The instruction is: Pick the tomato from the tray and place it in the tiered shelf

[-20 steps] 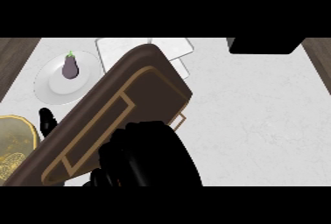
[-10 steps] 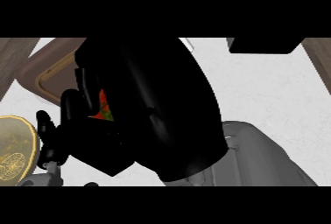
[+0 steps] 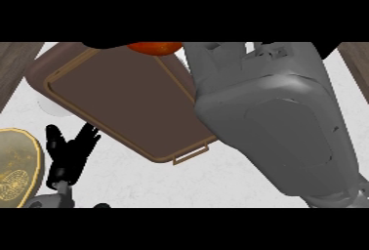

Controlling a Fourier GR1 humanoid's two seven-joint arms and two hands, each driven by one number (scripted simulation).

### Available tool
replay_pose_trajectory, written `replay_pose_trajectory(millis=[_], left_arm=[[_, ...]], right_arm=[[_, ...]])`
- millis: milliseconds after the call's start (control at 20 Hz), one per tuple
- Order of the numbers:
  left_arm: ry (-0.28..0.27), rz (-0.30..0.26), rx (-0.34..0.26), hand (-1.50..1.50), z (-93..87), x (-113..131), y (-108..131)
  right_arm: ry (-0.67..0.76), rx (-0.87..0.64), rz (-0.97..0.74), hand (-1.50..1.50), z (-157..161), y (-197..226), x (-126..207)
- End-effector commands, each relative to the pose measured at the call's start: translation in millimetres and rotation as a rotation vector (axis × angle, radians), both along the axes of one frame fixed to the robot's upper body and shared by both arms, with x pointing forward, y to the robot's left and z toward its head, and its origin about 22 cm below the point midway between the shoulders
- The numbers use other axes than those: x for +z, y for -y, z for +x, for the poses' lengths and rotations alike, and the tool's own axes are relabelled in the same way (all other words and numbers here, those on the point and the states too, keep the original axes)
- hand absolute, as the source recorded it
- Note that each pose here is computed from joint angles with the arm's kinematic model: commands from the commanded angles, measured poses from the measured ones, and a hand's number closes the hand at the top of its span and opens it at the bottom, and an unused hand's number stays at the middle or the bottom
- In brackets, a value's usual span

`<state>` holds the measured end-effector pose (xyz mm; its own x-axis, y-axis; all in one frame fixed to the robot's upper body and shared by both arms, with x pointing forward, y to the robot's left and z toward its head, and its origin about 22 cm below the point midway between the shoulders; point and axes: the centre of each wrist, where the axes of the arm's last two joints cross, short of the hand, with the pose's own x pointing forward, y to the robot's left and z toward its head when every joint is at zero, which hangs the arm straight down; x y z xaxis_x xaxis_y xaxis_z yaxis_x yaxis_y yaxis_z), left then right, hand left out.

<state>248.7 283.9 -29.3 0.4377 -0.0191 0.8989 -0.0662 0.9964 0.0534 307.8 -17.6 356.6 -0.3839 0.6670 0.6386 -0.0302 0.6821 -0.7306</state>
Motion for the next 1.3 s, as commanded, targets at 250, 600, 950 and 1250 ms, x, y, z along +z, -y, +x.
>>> replay_pose_trajectory(millis=[250,600,950,1250], left_arm=[[-0.016,0.002,0.006,0.0,3.7,3,9],[0.02,0.013,-0.012,0.0,-1.2,-1,5],[-0.003,-0.005,-0.024,0.0,10.5,10,-12],[-0.008,-0.004,-0.019,0.0,6.5,2,-1]], right_arm=[[-0.04,0.048,-0.098,1.5,62,8,-4],[-0.003,0.041,-0.155,1.5,91,-22,-36],[0.028,0.005,-0.137,1.5,105,-30,-48],[0.046,0.031,-0.101,1.5,126,-15,-76]])
